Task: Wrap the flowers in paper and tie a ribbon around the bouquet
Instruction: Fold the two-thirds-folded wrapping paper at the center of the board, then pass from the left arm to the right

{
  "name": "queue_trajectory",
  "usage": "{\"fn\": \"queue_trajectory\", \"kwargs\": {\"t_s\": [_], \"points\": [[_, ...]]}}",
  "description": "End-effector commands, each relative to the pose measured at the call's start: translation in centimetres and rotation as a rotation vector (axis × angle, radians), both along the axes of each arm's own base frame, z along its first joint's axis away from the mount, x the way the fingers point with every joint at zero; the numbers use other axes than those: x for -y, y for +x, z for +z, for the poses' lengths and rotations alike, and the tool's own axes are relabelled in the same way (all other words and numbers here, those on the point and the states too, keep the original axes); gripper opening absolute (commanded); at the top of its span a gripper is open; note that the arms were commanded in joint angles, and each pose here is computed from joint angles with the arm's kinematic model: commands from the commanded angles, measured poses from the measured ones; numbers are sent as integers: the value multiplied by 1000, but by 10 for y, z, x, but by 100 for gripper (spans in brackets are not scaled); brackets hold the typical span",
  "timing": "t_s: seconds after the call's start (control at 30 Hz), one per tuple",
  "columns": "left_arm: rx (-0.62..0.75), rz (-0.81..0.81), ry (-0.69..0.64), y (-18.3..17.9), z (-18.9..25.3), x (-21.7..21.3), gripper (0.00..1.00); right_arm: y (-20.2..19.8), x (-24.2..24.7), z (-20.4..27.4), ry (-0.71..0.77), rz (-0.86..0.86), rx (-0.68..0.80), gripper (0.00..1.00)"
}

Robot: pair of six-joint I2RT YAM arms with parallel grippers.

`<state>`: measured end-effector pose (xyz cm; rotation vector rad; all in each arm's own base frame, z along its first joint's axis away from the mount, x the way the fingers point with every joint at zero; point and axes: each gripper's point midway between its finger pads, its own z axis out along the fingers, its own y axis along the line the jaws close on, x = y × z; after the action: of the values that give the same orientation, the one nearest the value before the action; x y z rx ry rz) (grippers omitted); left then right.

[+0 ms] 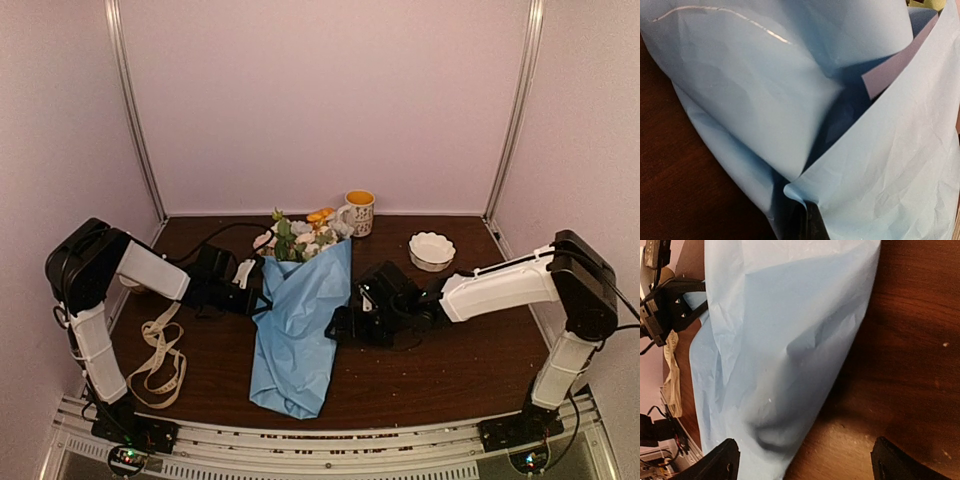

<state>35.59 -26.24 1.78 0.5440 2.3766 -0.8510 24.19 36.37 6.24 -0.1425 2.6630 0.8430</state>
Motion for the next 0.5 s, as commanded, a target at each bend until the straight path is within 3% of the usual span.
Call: {"fn": "queue_trajectory", "kwargs": {"t_s": [0.0, 0.33, 0.4, 0.47], "points": [[-91, 23, 66, -12, -37, -16, 0, 18, -40, 14, 258, -15, -43, 92], [-136, 46, 20, -20, -47, -15, 0, 37, -82, 22, 465, -35, -100, 76], [-154, 43, 18, -23, -54, -15, 0, 39, -85, 18, 461, -39, -108, 67], [-165, 40, 15, -26, -57, -15, 0, 40, -85, 11, 450, -49, -120, 49]]}}
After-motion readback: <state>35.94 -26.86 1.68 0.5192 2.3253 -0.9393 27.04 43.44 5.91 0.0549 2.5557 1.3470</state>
